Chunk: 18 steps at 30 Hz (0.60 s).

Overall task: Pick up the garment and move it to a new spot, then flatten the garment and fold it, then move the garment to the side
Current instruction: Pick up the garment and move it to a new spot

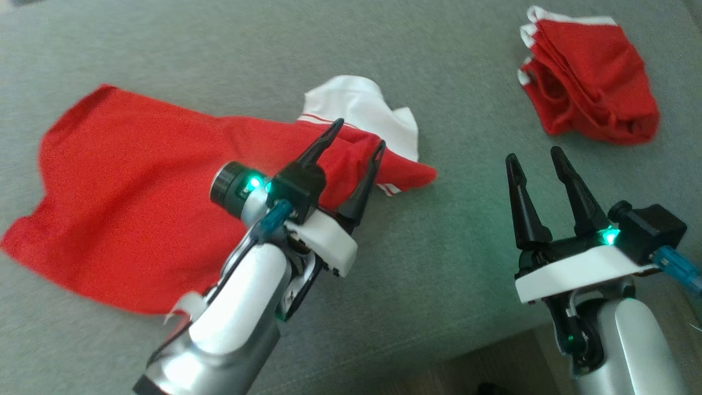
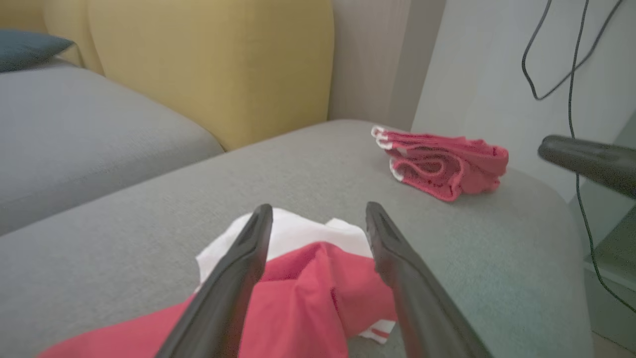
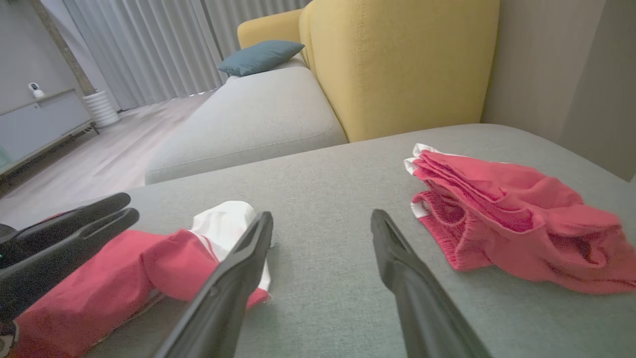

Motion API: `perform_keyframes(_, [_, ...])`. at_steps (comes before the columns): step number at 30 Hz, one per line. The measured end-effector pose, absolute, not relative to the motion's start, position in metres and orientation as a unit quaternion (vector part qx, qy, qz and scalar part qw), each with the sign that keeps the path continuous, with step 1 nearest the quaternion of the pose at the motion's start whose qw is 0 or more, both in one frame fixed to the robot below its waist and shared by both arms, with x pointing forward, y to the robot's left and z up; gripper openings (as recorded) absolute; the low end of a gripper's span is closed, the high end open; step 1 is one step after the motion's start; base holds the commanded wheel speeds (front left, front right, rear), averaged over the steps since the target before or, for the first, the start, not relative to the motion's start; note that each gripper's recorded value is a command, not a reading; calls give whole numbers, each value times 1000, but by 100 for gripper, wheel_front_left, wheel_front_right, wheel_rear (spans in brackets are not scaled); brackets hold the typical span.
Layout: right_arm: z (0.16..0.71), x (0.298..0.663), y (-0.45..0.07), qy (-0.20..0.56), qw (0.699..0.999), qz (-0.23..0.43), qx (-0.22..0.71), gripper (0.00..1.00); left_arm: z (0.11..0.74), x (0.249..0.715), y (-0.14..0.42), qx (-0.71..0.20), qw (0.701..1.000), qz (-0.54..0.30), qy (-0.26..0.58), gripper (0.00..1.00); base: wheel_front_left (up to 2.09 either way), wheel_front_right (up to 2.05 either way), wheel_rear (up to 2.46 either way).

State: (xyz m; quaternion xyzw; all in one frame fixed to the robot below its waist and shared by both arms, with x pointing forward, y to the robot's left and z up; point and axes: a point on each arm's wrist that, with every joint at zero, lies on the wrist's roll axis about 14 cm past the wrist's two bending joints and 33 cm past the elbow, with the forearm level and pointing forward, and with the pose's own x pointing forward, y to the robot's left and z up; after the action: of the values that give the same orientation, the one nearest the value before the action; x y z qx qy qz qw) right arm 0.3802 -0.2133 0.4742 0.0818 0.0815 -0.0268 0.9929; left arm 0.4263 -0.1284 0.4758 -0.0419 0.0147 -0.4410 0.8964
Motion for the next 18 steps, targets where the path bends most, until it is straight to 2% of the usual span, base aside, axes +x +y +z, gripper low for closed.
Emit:
perform_keyframes(7, [490,388,-190,65,995,14,80,100,505,429,-73,-43,933,-355,-34,100,0,0,0])
perform_keyframes(13, [494,387,-170,67,994,47,79,100,511,443,12,-32,972,-228,-41,100,0,0,0])
perform_keyframes(18, [501,386,-156,64,992,72,78,100,506,438,82,-22,991,-127,-28,100,0,0,0])
